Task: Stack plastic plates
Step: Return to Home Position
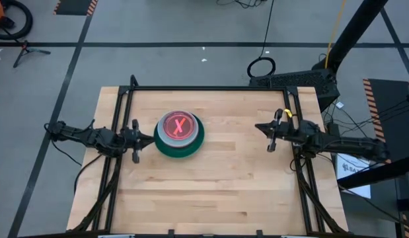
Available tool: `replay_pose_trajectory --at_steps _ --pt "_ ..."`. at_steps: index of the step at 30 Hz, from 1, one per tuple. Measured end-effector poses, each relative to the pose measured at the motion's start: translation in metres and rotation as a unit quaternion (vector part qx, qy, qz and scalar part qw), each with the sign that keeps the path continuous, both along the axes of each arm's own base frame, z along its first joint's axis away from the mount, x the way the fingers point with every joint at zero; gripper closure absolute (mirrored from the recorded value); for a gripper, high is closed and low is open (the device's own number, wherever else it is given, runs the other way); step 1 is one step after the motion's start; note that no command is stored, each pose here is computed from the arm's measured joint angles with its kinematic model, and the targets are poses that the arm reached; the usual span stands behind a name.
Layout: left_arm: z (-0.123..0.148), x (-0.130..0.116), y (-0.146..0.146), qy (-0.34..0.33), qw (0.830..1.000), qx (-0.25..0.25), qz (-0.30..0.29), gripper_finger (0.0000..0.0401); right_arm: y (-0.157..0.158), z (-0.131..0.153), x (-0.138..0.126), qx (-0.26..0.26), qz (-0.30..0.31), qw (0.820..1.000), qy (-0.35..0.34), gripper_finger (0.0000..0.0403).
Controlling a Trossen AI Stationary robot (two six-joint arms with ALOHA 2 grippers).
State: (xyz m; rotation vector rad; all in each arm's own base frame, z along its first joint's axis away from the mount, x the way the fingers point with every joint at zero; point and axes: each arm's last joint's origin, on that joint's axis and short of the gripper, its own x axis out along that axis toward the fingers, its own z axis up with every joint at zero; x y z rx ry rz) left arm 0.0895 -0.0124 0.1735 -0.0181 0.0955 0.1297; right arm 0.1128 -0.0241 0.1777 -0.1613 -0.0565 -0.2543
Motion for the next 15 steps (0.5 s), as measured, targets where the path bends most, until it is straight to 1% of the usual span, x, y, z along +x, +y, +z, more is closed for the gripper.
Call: replay_pose_trajectory --at_steps 2,6,11,15 --pt "0.000 0.000 -0.001 0.002 1.000 -0.005 -0.011 0.0368 0.000 -0.002 -0.002 0.007 0.000 1.000 0.010 0.0402" --pt "0.000 0.000 -0.001 0.002 1.000 -0.006 -0.013 0.0368 0.001 -0.006 -0.007 0.017 0.000 1.000 0.024 0.0402" --pt "-0.001 0.000 -0.001 0.003 1.000 -0.002 -0.013 0.0368 0.003 -0.002 -0.013 -0.003 0.000 1.000 0.004 0.0402" --pt "-0.001 0.000 -0.001 0.003 1.000 -0.006 -0.013 0.0368 0.004 -0.002 -0.018 -0.005 0.000 1.000 -0.004 0.0402"
